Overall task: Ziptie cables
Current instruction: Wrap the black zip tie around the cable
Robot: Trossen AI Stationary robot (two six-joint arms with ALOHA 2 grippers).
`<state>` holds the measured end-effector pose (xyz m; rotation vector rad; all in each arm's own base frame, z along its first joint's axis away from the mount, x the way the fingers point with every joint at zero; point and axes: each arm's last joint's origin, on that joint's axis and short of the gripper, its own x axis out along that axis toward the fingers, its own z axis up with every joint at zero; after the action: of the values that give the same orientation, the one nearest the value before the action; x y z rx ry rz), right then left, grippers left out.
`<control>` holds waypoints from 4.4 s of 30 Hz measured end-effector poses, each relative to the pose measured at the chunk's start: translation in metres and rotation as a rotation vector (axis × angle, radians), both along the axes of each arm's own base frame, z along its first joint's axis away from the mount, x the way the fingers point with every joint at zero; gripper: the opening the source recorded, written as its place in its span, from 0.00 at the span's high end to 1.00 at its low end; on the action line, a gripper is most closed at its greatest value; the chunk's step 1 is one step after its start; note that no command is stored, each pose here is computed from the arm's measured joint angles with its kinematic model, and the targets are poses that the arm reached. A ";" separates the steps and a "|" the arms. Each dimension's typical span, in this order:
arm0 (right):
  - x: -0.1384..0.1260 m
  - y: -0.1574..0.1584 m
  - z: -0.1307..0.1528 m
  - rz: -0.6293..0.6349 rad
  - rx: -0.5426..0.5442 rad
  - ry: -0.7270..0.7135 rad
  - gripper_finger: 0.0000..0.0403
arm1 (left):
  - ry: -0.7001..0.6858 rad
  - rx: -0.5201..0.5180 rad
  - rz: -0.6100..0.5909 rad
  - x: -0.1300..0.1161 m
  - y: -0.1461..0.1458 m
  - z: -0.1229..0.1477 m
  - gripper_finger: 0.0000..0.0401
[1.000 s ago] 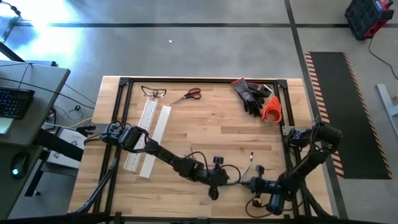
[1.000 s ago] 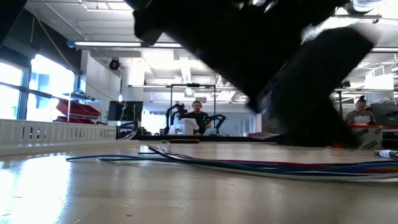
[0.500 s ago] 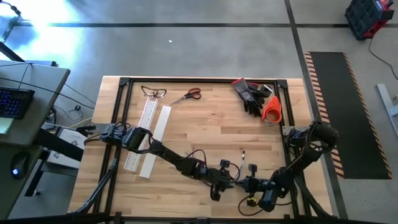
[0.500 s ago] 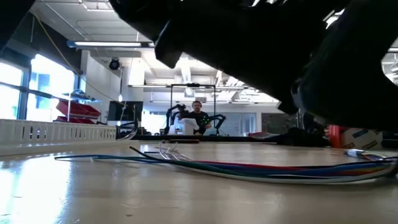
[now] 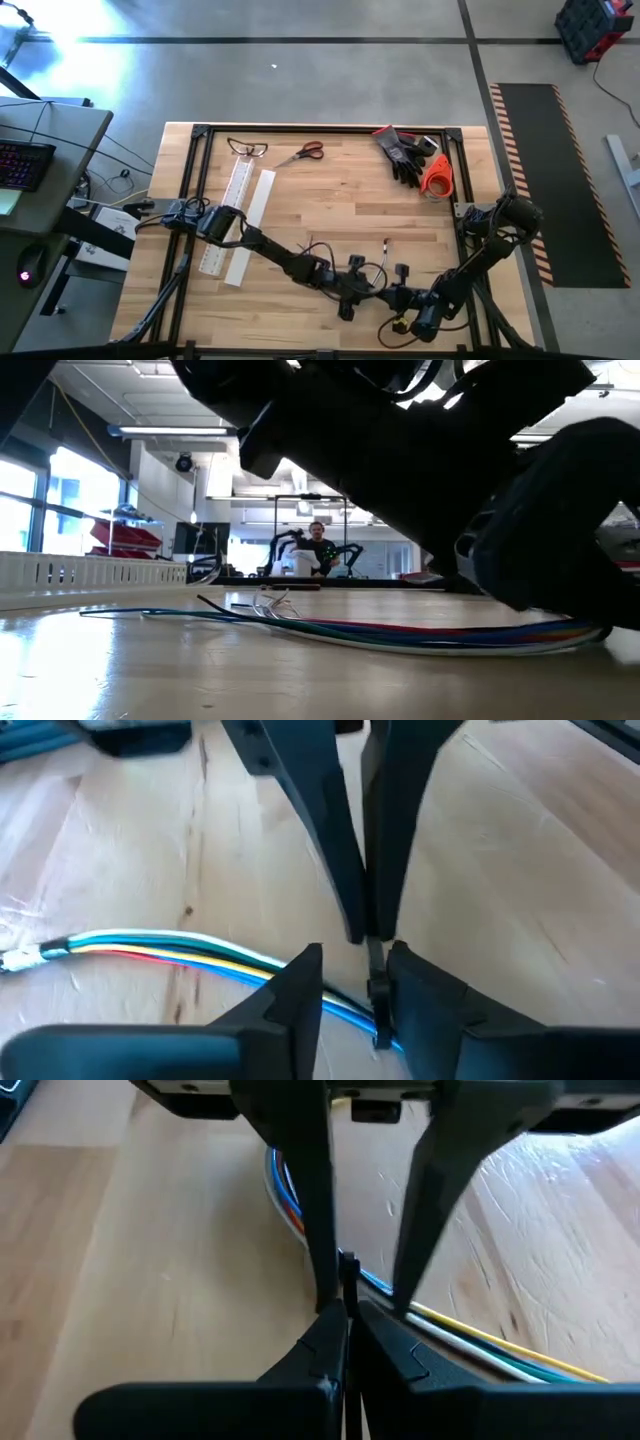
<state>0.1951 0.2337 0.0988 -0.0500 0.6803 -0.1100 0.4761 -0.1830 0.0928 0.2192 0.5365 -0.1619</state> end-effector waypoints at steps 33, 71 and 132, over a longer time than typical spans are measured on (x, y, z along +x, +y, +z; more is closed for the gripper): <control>0.001 0.002 0.004 0.003 -0.007 0.050 1.00 | 0.040 0.017 0.007 -0.007 -0.007 0.005 0.80; -0.029 0.014 0.000 -0.025 0.050 0.087 1.00 | -0.023 0.029 0.028 -0.004 -0.006 0.010 0.99; -0.054 0.018 -0.001 -0.023 0.026 0.113 1.00 | 0.049 0.018 0.033 -0.009 -0.013 -0.008 1.00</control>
<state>0.1412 0.2518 0.0975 -0.0236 0.7951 -0.1213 0.4672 -0.1963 0.0850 0.2245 0.5903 -0.1304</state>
